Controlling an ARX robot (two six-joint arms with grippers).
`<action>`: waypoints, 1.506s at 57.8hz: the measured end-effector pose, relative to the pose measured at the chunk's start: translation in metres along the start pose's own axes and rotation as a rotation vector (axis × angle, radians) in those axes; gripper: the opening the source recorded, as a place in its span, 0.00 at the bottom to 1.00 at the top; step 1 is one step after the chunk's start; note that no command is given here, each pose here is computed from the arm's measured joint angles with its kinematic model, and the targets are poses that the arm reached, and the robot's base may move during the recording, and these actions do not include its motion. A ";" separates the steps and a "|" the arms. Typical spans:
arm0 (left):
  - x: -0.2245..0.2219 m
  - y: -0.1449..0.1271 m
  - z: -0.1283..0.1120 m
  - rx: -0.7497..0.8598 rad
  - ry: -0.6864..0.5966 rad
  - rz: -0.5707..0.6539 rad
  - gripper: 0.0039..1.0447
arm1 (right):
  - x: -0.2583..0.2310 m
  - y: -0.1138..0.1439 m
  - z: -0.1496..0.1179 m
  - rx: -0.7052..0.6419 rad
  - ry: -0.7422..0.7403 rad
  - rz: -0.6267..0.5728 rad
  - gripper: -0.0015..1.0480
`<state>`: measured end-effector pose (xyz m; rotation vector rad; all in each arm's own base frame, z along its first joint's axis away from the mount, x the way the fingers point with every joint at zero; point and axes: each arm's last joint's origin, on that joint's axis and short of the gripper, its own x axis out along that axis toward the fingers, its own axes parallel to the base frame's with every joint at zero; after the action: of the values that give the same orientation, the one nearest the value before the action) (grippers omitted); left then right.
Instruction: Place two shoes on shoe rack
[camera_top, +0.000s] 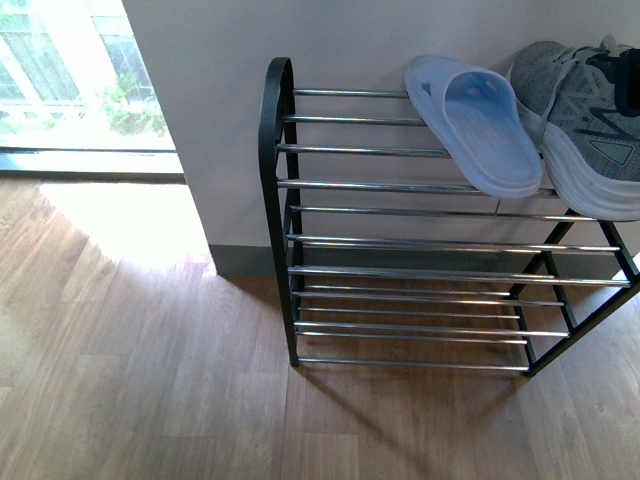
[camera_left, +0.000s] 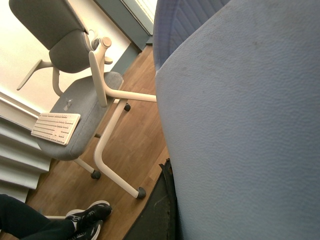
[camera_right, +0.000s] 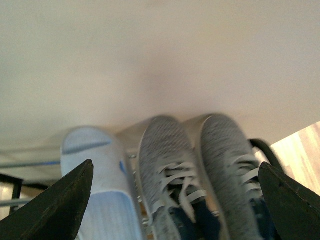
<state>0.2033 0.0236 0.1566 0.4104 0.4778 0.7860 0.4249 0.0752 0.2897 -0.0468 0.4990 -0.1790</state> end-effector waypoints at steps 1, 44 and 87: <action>0.000 0.000 0.000 0.000 0.000 0.000 0.02 | -0.002 -0.002 0.002 0.004 -0.010 0.002 0.91; 0.000 0.000 0.000 0.000 0.000 0.000 0.02 | -0.103 -0.080 -0.166 0.046 -0.487 0.184 0.02; 0.000 0.000 0.000 0.000 0.000 0.000 0.02 | -0.157 -0.105 -0.228 0.048 -0.485 0.180 0.02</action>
<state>0.2033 0.0236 0.1566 0.4108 0.4779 0.7859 0.1631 0.0003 0.1732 0.0028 0.0143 0.0004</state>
